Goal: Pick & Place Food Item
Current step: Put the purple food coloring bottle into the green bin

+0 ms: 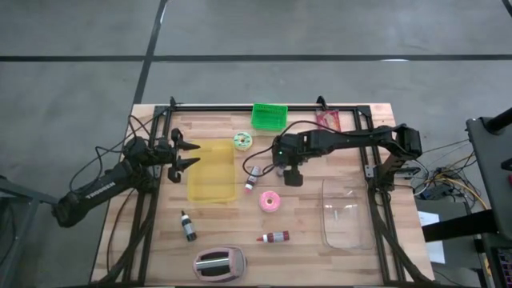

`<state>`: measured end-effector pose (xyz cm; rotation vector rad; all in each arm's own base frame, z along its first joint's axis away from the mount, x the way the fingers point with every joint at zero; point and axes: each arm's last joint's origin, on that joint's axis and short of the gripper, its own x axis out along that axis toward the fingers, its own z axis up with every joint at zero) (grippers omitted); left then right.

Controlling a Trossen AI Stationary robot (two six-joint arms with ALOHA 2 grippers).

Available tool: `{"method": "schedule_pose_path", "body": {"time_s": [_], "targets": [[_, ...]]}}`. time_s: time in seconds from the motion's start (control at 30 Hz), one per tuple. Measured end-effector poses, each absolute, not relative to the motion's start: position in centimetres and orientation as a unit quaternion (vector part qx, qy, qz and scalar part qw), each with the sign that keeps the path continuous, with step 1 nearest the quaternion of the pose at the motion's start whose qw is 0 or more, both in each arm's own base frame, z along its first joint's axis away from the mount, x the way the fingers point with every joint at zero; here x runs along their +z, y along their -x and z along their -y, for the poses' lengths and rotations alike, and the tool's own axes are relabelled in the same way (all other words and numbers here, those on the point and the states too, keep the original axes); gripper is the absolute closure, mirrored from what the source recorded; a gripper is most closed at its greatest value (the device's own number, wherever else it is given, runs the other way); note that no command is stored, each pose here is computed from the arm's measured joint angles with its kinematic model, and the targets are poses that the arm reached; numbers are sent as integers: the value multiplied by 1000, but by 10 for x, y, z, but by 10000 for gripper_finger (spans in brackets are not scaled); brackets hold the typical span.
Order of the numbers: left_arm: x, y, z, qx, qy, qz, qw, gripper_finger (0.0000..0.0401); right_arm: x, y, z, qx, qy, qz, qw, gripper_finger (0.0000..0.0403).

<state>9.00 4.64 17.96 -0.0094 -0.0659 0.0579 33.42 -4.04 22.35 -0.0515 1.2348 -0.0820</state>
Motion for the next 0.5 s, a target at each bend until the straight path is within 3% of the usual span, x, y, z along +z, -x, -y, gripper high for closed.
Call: {"method": "schedule_pose_path", "body": {"time_s": [0.5], "targets": [[180, -90, -46, 28, 4, 33, 999, 178, 235, -341, 22, -23, 24, -564, 825, 121]]}}
